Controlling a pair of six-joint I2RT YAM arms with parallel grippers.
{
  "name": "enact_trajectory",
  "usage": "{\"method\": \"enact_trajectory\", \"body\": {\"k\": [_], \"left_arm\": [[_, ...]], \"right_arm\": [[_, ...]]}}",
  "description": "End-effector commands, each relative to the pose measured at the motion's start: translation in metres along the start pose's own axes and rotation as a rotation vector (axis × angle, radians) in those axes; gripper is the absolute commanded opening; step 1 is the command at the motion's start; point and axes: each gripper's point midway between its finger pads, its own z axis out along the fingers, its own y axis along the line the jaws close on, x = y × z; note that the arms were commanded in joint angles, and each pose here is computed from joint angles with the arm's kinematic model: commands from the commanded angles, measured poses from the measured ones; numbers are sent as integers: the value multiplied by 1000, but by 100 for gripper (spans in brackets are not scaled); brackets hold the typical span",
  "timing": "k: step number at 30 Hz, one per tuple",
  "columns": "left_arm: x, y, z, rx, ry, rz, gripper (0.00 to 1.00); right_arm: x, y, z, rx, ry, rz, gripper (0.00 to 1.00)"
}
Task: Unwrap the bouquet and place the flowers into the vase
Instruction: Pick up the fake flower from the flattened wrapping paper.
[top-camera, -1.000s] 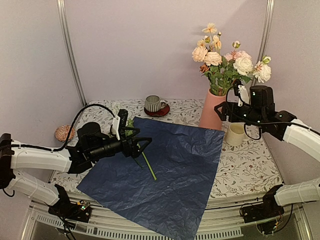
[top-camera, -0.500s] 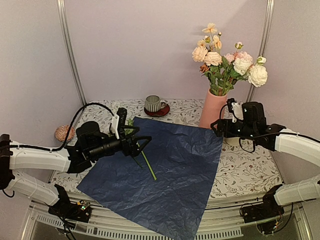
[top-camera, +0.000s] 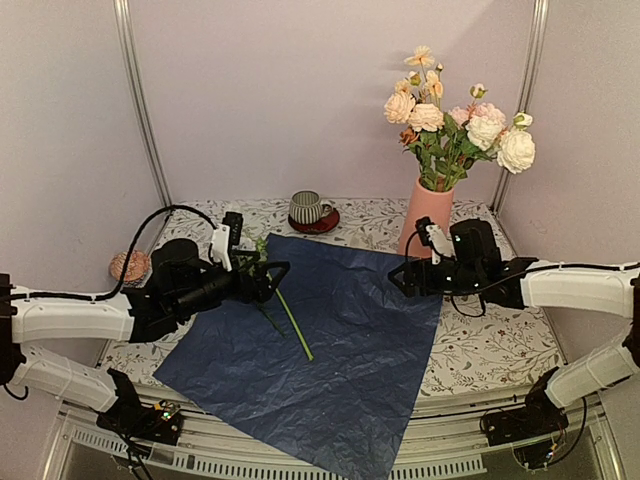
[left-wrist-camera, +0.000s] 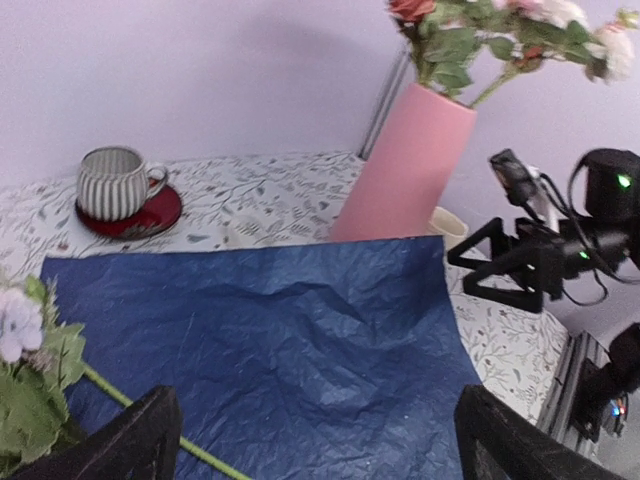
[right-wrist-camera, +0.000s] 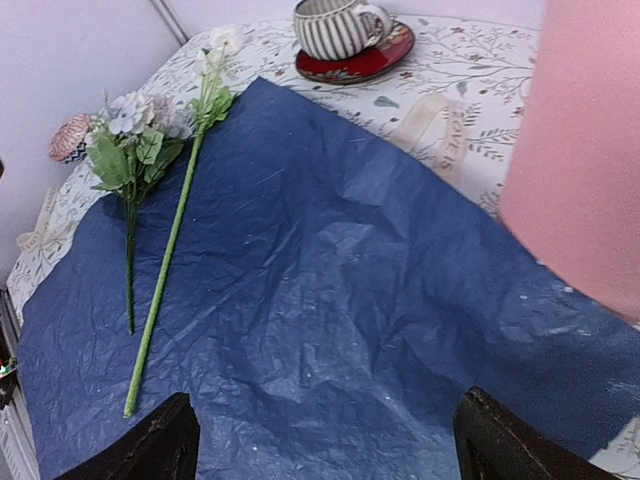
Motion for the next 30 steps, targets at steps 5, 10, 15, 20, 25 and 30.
{"method": "enact_trajectory", "body": {"k": [5,10,15,20,25,30], "left_arm": [[39,81,7,-267,183,-219,81],[53,92,10,-322,204,-339,69],[69,95,24,-346,248,-443,63],[85,91,46,-379,329,-473,61],[95,92,56,-503,353,-473,60],[103,111,51,-767,366,-494,53]], "right_arm": [[-6,53,45,-151,-12,-83,86],[-21,76,59,-204,-58,-168,86],[-38,82,64,-214,-133,-218,86],[-29,71,66,-191,-216,-194,86],[-10,57,55,-169,-292,-171,85],[-14,51,56,-130,-309,-177,85]]}}
